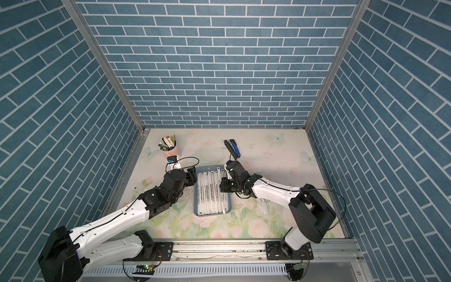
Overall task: Put the straws into the storage box
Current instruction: Place the straw in the storage box.
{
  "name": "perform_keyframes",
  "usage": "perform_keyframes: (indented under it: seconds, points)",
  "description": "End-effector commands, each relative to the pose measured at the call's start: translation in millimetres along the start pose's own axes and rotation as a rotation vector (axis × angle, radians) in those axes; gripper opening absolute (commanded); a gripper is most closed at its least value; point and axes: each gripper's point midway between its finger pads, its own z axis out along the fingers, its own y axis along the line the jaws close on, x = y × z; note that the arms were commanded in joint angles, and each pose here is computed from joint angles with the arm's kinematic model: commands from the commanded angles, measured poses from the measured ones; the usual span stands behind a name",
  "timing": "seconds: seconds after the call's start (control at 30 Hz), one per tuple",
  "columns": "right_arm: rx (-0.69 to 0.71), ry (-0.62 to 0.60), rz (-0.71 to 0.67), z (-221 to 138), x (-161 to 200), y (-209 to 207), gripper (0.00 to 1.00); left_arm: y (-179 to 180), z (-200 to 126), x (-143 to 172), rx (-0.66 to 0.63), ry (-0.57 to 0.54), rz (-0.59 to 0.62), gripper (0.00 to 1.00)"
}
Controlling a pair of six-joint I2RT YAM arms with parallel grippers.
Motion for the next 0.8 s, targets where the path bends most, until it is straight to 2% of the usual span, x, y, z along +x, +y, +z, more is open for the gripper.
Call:
perform_keyframes:
  seconds: [0.0,0.23,0.5,0.77]
  points:
    - [-0.009,-0.057,0.008,2.0,-23.4,11.4,0.00,-4.2,-0.5,-8.6,0.004,-0.010,-0.023,0.64]
    - [0.009,-0.031,0.018,15.1,-15.5,0.8,0.00,-5.8,0.1,-7.2,0.009,0.000,-0.031,0.64]
    - [0.077,-0.036,0.024,17.7,-9.9,-17.5,0.00,12.4,-4.2,1.1,-0.037,0.002,-0.008,0.64]
    - [0.090,-0.030,0.062,24.6,-0.1,-27.7,0.00,-0.2,8.2,15.3,0.008,0.065,0.005,0.64]
